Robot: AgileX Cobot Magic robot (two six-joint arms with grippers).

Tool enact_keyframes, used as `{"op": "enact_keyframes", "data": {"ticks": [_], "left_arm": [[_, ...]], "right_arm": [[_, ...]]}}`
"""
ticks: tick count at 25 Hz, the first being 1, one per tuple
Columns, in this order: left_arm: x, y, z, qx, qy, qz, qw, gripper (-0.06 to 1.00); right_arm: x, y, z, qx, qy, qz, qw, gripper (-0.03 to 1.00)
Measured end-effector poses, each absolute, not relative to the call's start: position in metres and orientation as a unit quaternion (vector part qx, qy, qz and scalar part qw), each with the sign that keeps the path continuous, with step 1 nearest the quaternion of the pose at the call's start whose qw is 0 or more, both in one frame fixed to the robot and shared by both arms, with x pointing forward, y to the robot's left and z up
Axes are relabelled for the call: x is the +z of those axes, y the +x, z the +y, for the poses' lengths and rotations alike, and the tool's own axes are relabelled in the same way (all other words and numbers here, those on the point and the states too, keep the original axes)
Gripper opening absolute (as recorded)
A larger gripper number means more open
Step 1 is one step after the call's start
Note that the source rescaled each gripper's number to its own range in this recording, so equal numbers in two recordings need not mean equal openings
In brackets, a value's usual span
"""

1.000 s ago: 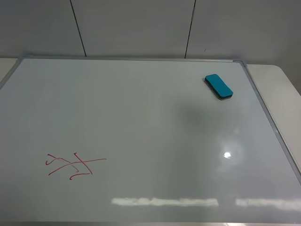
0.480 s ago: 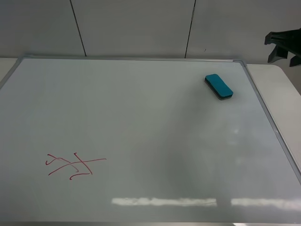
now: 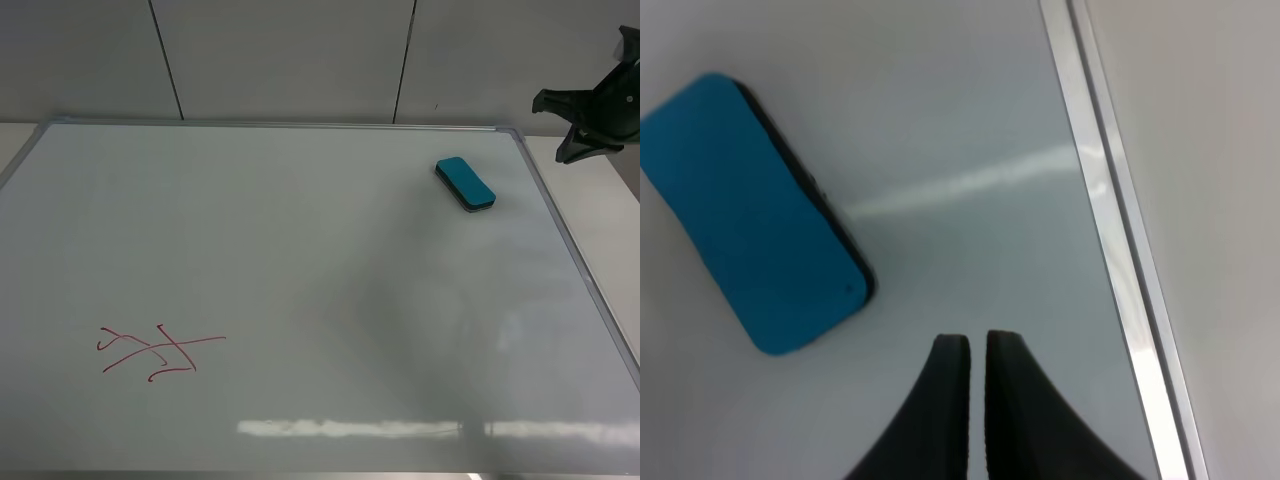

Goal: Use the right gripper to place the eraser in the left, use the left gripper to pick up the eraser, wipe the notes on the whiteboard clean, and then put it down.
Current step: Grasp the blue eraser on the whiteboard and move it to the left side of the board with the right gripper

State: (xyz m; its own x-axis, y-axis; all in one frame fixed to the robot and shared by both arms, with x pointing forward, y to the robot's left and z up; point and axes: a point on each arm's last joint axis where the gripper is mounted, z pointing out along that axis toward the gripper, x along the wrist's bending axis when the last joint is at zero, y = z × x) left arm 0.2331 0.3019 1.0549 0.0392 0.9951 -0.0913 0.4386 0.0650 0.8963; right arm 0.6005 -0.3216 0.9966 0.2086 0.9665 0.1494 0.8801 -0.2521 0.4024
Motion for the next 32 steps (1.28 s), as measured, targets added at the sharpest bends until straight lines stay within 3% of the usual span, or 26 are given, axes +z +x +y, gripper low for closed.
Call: {"op": "enact_keyframes", "data": {"ticks": [6, 16, 24, 32], "left_arm": [[1.055, 0.233, 0.302, 0.340, 0.593, 0.604, 0.409, 1.00], [1.055, 0.233, 0.302, 0.340, 0.593, 0.604, 0.409, 1.00], [1.055, 0.233, 0.302, 0.340, 0.593, 0.604, 0.409, 1.00], [1.055, 0.233, 0.302, 0.340, 0.593, 0.604, 0.409, 1.00]], "right_arm": [[0.982, 0.592, -0.320, 0.131, 0.776, 0.614, 0.060, 0.00], [0.962, 0.602, -0.299, 0.123, 0.766, 0.630, 0.021, 0.00], [0.965, 0.650, -0.269, 0.098, 0.721, 0.682, 0.075, 0.00], [0.929, 0.682, -0.235, 0.077, 0.678, 0.725, 0.093, 0.00]]}}
